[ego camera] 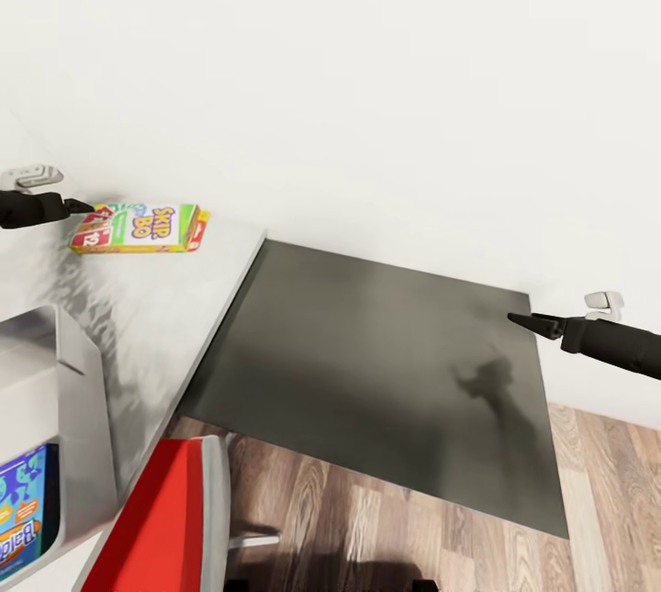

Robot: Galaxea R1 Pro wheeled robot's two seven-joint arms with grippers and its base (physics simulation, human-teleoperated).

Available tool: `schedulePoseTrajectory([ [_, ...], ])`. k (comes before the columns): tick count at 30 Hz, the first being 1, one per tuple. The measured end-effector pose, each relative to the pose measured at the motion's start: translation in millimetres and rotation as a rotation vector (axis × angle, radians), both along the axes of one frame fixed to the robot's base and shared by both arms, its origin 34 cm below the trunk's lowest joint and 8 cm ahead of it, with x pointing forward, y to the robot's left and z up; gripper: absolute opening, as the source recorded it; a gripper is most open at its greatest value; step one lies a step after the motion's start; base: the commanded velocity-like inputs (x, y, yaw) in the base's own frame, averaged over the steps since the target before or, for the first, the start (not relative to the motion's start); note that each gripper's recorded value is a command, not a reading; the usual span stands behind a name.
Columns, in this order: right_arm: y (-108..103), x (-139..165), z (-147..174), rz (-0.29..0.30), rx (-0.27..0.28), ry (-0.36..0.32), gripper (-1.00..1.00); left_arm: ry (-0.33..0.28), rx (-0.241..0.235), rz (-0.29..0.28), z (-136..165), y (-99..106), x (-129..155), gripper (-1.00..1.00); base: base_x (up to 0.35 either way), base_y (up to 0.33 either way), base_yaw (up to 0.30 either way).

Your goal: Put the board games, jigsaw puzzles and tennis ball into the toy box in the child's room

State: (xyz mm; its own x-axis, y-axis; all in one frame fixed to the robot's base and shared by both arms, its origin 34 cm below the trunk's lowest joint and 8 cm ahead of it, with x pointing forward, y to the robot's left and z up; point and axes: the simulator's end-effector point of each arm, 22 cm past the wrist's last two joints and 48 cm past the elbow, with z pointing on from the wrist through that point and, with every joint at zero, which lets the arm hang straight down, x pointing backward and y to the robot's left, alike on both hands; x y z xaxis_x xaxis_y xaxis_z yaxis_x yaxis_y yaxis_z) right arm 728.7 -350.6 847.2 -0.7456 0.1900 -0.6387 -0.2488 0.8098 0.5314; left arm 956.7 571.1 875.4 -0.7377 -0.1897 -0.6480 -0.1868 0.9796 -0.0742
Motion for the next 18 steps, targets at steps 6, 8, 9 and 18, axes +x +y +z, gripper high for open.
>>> schedulePoseTrajectory([
  [6, 0, -1, -6, 0.0, 0.0, 0.011, 1.0, -0.008, -0.005, 0.006, -6, 2, 2, 1.0, 0.0, 0.0, 0.0],
  [8, 0, -2, -9, 0.0, 0.0, 0.016, 1.0, -0.011, -0.004, 0.006, -8, 1, 3, 1.0, 0.0, 0.0, 0.0],
  [9, 0, -3, -10, 0.0, -0.001, 0.02, 1.0, -0.02, -0.006, 0.007, -8, 2, 4, 1.0, 0.0, 0.0, 0.0],
  [18, -3, -5, -20, -0.001, -0.005, 0.039, 1.0, -0.054, -0.087, 0.048, -29, -1, 2, 1.0, 0.0, 0.0, 0.0],
])
